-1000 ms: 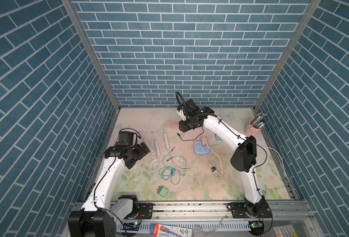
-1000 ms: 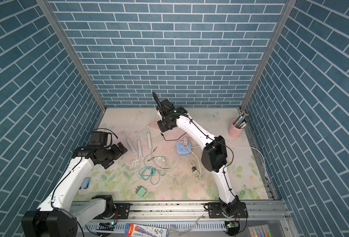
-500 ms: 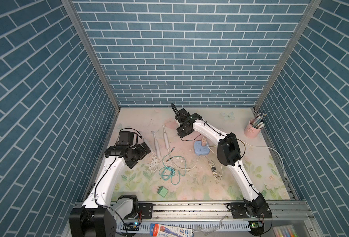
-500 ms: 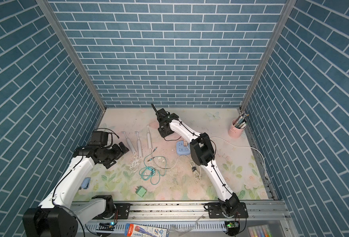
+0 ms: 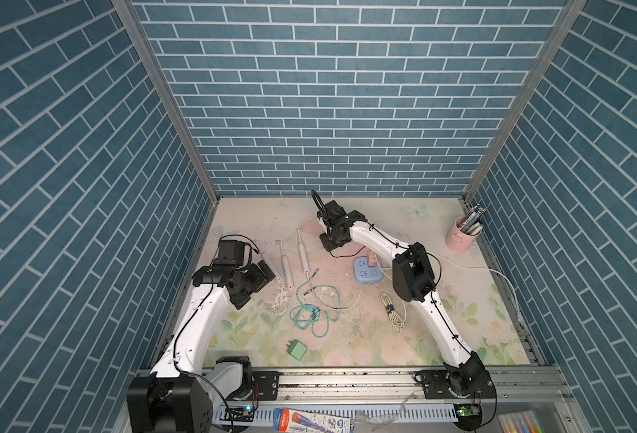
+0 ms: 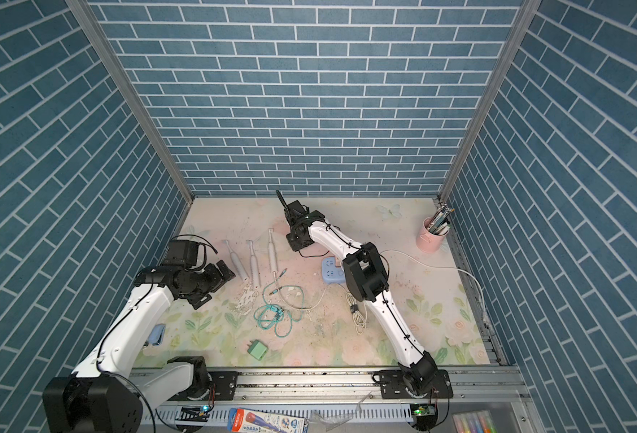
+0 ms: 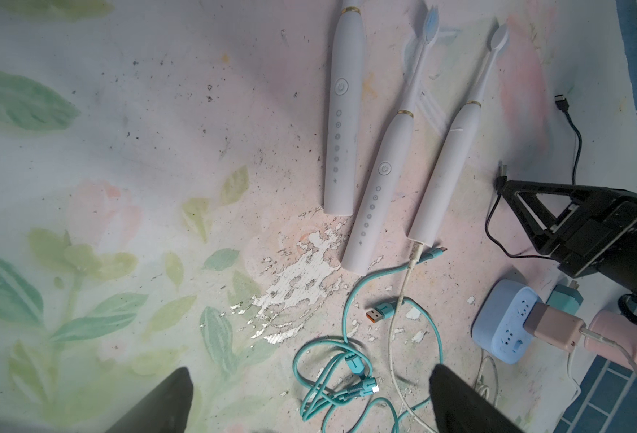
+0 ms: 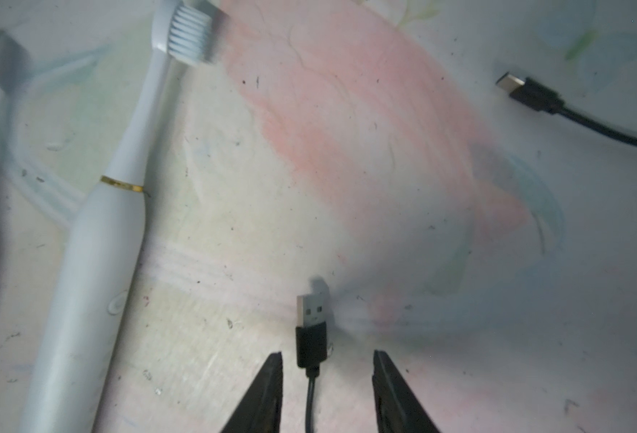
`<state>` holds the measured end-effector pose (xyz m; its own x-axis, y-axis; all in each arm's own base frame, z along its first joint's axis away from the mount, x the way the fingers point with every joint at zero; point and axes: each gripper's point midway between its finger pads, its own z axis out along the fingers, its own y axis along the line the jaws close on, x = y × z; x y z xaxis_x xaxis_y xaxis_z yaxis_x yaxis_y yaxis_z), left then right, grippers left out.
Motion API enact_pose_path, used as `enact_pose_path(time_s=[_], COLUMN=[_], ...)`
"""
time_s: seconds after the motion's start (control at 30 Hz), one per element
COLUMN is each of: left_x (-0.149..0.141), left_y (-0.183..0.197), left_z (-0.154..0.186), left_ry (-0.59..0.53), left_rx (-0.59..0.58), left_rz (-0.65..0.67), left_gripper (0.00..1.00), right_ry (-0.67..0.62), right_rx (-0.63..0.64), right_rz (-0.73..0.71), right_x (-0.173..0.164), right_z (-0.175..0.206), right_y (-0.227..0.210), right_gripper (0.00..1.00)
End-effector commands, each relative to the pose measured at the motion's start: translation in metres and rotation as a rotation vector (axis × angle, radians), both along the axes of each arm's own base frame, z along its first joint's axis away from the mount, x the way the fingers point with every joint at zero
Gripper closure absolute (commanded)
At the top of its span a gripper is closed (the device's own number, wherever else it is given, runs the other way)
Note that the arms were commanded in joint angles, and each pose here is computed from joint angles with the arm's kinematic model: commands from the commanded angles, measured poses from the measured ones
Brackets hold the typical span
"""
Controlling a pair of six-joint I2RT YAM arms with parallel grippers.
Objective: Charge the electric toothbrush
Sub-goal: Pick up the charging cable from the center of the board.
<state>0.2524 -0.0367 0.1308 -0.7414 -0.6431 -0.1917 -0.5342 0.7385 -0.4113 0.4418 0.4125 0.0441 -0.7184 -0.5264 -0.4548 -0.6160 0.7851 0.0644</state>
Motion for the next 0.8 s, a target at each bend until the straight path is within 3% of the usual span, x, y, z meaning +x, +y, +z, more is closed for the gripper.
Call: enact_pose_path(time_s=[0.0,0.23,0.43,0.77], left_x=[-0.003,-0.003,0.001,0.029], left_y=[0.004,0.005,0.004,-0.009], left_z=[-0.009,-0.009,-0.016,-0.026], left_ry=[0.028,0.03,0.039,0.065], left_rx=[0.011,0.015,-0.001,0.021], left_rz=[0.017,0.023,0.05,0.075], left_gripper=[0.0,0.01,0.01,0.01], right_ry=[0.036,0.06,0.045,-0.11], right_rx=[-0.026,-0.069,-0.069,0.086], right_rz=[0.019,0.018,0.041,0.139], right_x=[-0.003,-0.006,-0.014,-0.058], right_z=[-0.027,-0.044,-0.029,0.062], right_y=[-0.002,-0.008,-0.008,0.007], right_gripper=[0.62,0.78,0.99,1.0])
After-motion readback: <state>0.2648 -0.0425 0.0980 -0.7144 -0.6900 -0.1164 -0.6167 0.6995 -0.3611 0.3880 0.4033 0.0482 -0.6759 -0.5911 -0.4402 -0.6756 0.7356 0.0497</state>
